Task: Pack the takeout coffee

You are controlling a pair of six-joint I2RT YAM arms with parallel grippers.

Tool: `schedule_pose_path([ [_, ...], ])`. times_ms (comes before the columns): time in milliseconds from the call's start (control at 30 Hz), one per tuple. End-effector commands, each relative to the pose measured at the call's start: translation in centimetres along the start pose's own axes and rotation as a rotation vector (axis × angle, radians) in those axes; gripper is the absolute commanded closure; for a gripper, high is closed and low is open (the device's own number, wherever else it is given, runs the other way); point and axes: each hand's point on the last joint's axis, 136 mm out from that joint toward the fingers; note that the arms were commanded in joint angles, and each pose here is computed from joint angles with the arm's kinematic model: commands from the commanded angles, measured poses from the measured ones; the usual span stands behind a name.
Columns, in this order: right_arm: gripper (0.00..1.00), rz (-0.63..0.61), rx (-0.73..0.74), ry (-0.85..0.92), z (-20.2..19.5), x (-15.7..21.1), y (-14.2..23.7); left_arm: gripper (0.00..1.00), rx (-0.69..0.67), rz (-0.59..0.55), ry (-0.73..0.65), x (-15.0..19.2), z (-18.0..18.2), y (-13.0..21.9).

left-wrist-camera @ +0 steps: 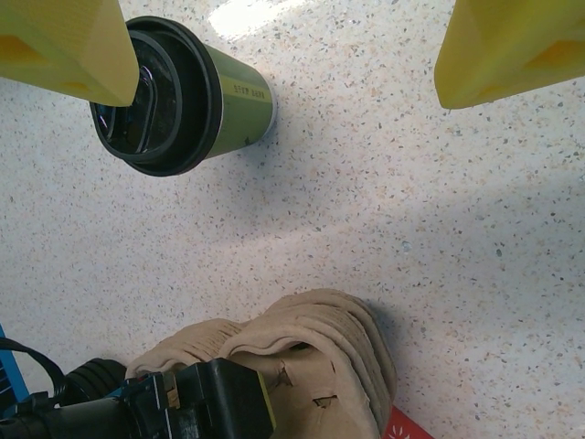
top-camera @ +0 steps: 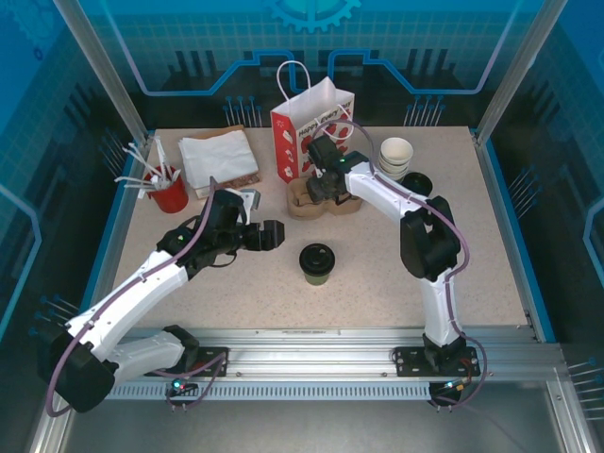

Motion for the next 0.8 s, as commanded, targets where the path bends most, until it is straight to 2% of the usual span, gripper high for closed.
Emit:
schedule_pose_path([
  [0,0.47,0.012,0.000,-0.022,-0.7,0.1,-0.3,0.14,0.031,-0.010,-0.018,-0.7,-0.9,0.2],
  [300,0.58,-0.006,-0.018,-0.036,-0.5,-0.4,0.3,0.14,0.023,-0.006,-0.016,-0.5,-0.6,0.1],
  [767,0.57,-0.080,-0.008,-0.048,-1.4,-2.3,4.4,0.14,0.027,-0.001,-0.017,-0.3,-0.6,0.1],
])
Point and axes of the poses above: each hand's point on the last joint's axis, 136 mm out from that joint toward the fingers, its own y axis back along the fingers, its own z axis along the line the jaws close on, x = y × z, and after that the axes turned 15 degrees about y, right-handed
